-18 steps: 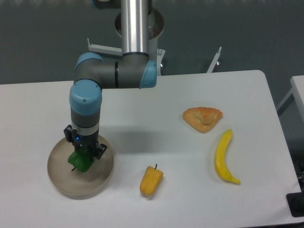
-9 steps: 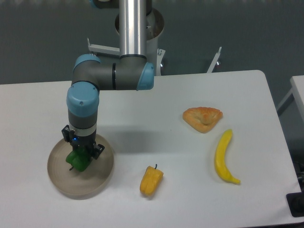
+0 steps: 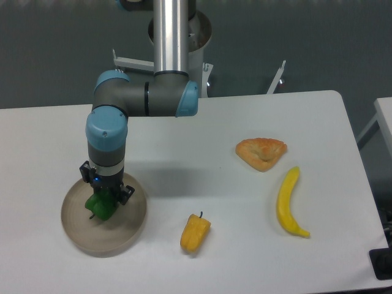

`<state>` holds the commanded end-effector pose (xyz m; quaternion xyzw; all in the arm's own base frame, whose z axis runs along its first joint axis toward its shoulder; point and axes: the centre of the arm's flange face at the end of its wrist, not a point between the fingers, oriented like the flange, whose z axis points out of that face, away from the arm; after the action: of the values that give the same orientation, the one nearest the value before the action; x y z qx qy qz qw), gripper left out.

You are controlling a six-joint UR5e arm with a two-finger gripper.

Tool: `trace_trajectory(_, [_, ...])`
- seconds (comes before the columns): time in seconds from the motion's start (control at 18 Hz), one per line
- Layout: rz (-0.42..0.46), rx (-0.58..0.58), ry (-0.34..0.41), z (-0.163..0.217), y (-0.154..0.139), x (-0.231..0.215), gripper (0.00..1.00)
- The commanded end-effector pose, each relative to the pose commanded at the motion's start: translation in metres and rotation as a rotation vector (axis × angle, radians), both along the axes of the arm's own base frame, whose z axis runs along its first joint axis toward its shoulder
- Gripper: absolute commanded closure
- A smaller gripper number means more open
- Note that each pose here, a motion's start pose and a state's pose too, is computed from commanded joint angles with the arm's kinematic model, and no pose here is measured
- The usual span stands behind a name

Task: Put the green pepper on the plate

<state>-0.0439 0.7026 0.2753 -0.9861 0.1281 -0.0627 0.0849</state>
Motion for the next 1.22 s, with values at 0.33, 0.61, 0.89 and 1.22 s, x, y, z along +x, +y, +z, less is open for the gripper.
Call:
trace_trajectory(0.33, [0.0,-0.003,-0.001,-0.001,-0.001,0.0,0.59])
trace_trajectory(0.61, [-0.001,-0.008,0.0,-0.004,-0.001,0.0,0.47])
trace_trajectory(0.89, [0.002,0.001,0.002,0.002,-0.002,-0.001,0.13])
trace_trajectory(1.22, [0.014,0.008,0.006,0.009,-0.004,-0.005,0.0])
